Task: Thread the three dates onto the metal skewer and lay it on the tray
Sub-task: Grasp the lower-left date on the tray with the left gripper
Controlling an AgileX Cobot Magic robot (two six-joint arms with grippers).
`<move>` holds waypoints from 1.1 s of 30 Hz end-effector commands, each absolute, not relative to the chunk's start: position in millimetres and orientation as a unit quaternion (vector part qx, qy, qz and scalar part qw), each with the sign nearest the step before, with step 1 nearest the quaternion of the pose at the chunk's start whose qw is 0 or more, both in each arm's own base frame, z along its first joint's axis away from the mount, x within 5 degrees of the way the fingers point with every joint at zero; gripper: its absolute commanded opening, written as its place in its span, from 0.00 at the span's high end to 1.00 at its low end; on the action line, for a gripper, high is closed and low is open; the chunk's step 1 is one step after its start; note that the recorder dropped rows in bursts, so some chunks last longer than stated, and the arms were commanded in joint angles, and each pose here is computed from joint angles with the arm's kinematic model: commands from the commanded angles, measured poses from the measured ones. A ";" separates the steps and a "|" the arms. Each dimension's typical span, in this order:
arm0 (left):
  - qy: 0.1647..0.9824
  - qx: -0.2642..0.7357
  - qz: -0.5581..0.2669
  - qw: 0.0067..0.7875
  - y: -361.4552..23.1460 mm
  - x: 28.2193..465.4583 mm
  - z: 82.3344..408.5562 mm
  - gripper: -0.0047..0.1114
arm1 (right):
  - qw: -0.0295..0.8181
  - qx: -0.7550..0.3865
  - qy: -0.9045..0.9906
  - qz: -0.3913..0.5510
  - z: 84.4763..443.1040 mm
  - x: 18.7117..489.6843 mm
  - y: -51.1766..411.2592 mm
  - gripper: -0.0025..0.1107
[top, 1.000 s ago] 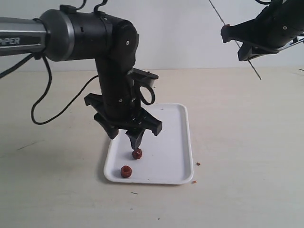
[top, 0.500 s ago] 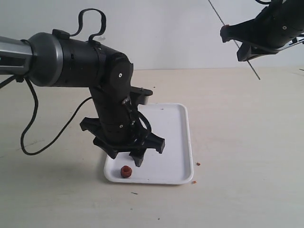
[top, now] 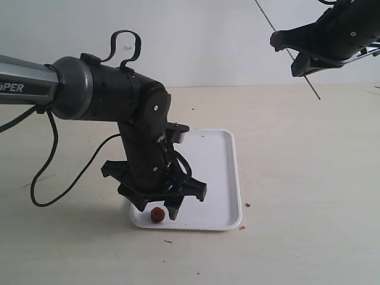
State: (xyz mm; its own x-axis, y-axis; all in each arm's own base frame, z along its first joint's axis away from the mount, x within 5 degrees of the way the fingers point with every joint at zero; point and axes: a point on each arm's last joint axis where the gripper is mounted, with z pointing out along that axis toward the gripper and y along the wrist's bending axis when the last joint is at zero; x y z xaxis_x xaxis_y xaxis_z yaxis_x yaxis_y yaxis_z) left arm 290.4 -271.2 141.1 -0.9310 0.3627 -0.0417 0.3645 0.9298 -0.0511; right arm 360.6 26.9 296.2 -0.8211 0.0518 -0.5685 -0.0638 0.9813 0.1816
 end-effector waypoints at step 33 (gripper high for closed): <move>0.984 0.177 -0.014 0.006 -272.2 291.4 121.9 0.72 | 0.302 -0.013 0.948 0.102 300.0 359.9 27.0 0.98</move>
State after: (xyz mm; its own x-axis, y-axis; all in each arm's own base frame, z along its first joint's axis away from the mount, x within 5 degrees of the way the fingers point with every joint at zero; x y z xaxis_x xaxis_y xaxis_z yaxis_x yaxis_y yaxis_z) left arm 293.1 -272.1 122.5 -0.9375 0.3470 -0.0261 0.3477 0.9371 -0.0318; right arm 359.6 28.3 295.8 -0.8276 0.0401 -0.5599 -0.0796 0.9790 0.1877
